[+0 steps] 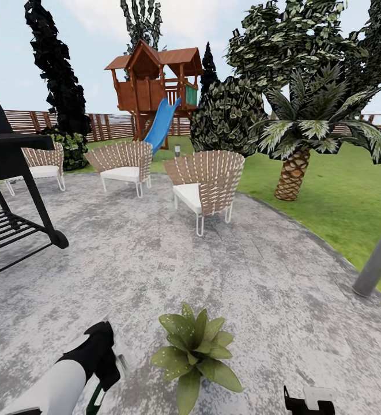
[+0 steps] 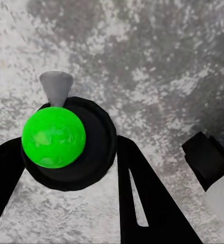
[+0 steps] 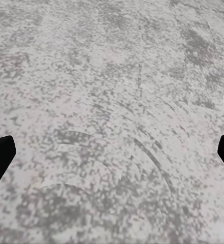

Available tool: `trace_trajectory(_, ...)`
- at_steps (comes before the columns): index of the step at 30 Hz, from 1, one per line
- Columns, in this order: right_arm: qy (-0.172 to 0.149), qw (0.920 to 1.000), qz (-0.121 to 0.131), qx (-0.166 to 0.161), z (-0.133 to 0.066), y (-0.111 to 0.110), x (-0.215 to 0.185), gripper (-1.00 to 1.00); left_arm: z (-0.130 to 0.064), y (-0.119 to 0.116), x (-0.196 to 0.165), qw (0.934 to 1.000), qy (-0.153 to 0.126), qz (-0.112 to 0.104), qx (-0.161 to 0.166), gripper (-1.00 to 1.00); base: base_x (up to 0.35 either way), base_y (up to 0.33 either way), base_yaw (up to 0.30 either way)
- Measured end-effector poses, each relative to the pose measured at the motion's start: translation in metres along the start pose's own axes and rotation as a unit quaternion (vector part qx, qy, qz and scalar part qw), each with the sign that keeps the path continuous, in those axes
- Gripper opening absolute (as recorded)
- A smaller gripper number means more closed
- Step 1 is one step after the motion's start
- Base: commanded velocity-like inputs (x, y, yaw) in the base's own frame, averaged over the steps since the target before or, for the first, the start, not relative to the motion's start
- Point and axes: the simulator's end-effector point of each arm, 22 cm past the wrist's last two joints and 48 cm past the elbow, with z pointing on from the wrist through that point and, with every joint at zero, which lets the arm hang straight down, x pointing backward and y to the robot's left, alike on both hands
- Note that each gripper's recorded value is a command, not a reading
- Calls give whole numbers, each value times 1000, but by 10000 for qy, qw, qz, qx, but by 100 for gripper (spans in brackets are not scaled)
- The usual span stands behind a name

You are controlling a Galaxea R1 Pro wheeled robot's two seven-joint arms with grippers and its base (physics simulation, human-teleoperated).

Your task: Pick up the pesticide atomizer in the garden and spray insectifuge to fully cover both potted plants in the garden.

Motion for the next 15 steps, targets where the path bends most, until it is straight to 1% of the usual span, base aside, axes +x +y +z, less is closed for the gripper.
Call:
trace_trajectory(2, 2, 10000, 1, -1, 0, 0, 0, 100, 0, 6, -9, 9996, -179, -118, -177, -100, 0, 0, 0)
trace_trajectory(3, 0, 10000, 0, 0, 0, 0, 0, 100, 2, 8, -16, 9988, -328, -241, -261, -100, 0, 0, 0)
trace_trajectory(4, 0, 10000, 0, 0, 0, 0, 0, 100, 2, 10, -19, 9982, -427, -322, -272, -100, 0, 0, 0)
trace_trajectory(5, 1, 10000, 0, -1, 0, 0, 0, 100, 3, 10, -20, 9979, -470, -346, -269, -100, 0, 0, 0)
trace_trajectory(6, 2, 10000, 0, -1, 0, 0, 0, 100, 5, 8, -21, 9979, -521, -297, -262, -100, 0, 0, 0)
trace_trajectory(7, 2, 10000, 0, -1, 0, 0, 0, 100, 8, 5, -23, 9977, -613, -151, -240, -100, 0, 0, 0)
trace_trajectory(9, 2, 10000, 0, -1, 0, 0, 0, 100, 8, 3, -30, 9967, -782, 110, -208, -100, 0, 0, 0)
trace_trajectory(10, 2, 10000, 0, -1, 0, 0, 0, 100, 7, -1, -32, 9963, -799, 298, -134, -100, 0, 0, 0)
trace_trajectory(11, 2, 10000, 1, -1, 0, 0, 0, 100, 6, -9, -28, 9960, -645, 615, 17, -100, 0, 0, 0)
trace_trajectory(12, 2, 10000, 1, -1, 0, 0, 0, 100, 4, -12, -25, 9954, -529, 789, 112, -100, 0, 0, 0)
trace_trajectory(13, 2, 10000, 1, -1, 0, 0, 0, 100, -3, -16, -23, 9940, -377, 994, 249, -100, 0, 0, 0)
trace_trajectory(15, 1, 10000, 2, -2, 0, 0, 0, 100, -19, -12, -29, 9919, -262, 1188, 351, -100, 0, 0, 0)
